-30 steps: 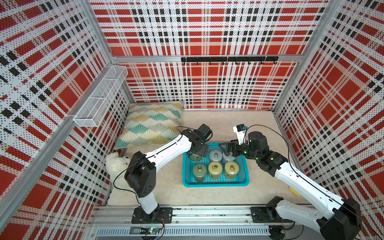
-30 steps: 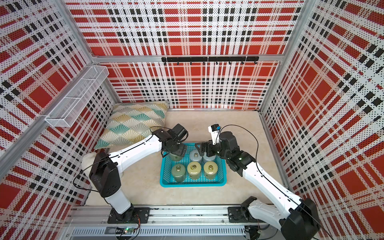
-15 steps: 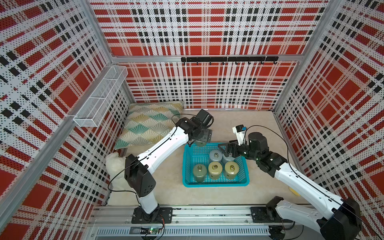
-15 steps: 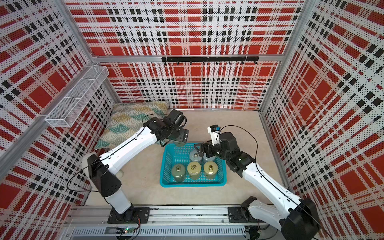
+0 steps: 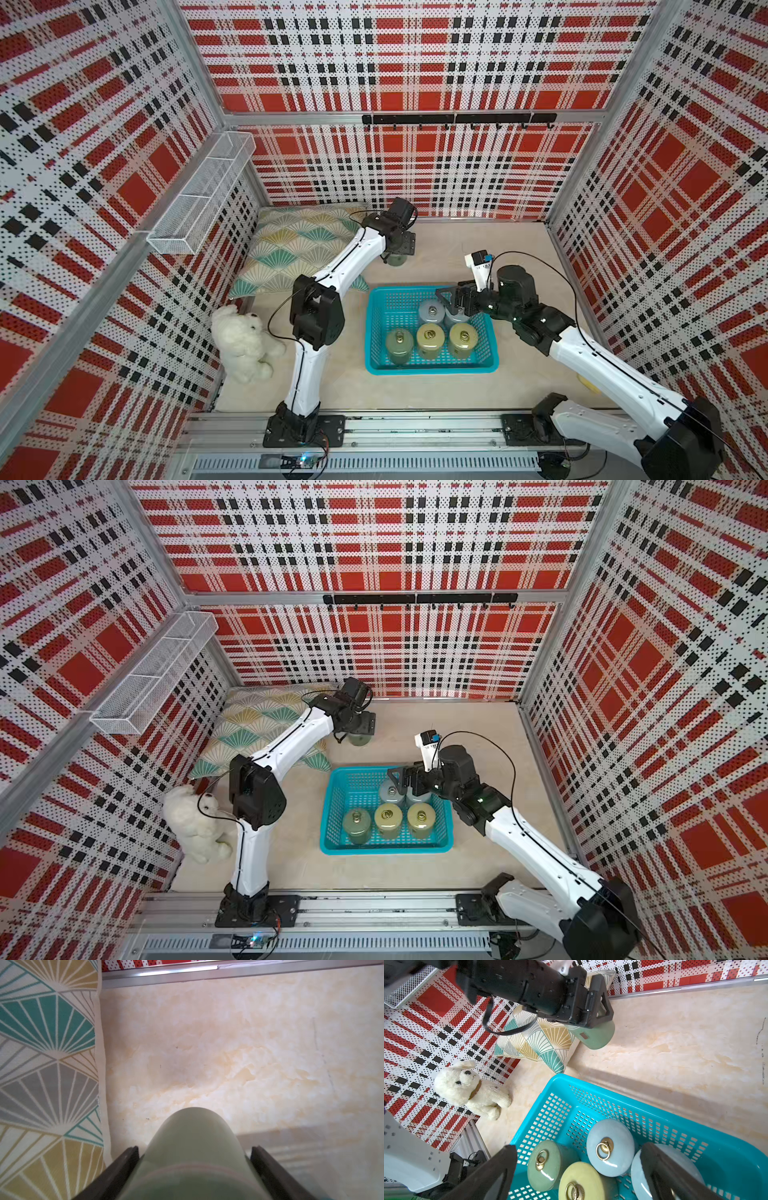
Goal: Take the tea canister out of the basket
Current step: Place the tea canister at the center of the board.
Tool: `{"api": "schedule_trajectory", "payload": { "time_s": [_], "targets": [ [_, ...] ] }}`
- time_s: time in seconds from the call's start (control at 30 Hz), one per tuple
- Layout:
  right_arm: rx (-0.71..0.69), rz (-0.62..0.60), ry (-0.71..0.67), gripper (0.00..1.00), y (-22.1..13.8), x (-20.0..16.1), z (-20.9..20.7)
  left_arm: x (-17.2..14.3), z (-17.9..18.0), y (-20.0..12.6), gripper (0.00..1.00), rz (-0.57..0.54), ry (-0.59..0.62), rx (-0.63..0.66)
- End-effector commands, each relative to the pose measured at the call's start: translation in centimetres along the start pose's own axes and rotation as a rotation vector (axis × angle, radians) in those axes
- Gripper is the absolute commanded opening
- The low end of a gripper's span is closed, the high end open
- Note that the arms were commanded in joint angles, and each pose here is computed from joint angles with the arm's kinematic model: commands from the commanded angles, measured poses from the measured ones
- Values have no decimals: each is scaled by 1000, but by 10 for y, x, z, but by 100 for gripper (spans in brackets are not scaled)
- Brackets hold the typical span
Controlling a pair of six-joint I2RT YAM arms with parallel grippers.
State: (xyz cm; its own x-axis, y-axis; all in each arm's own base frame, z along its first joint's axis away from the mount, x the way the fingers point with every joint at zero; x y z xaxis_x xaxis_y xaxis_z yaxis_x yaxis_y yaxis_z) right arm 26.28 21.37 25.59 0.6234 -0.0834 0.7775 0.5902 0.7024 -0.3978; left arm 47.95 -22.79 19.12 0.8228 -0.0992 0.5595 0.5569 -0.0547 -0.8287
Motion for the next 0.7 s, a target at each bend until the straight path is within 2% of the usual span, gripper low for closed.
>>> {"api": "schedule_trajectory", "payload": {
  "time_s": [0.0, 0.27, 0.67],
  "targets": [
    [24, -9, -5, 100, 2, 1, 4, 23, 11, 11, 59, -71, -24, 19],
    [9, 9, 1, 100, 9, -3, -1, -5, 18, 62, 59, 16, -15, 36],
    [-3, 31, 9, 100, 17, -7, -5, -39, 17, 93, 61, 88, -2, 19]
  ]
}}
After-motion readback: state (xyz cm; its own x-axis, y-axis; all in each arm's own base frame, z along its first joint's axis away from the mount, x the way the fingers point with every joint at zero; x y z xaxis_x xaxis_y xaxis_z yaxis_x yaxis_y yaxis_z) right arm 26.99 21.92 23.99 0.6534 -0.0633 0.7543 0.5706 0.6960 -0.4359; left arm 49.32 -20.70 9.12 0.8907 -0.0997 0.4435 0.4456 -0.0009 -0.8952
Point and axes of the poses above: each gripper's point midway between its finger pads, its own y axis out along the fingers, its own z axis along the line the jaws close on, x = y × z, the point moved 3 cm from there along -y, back along the fingers, and after that the axes turned 2 degrees about y, right-handed, at the moved point
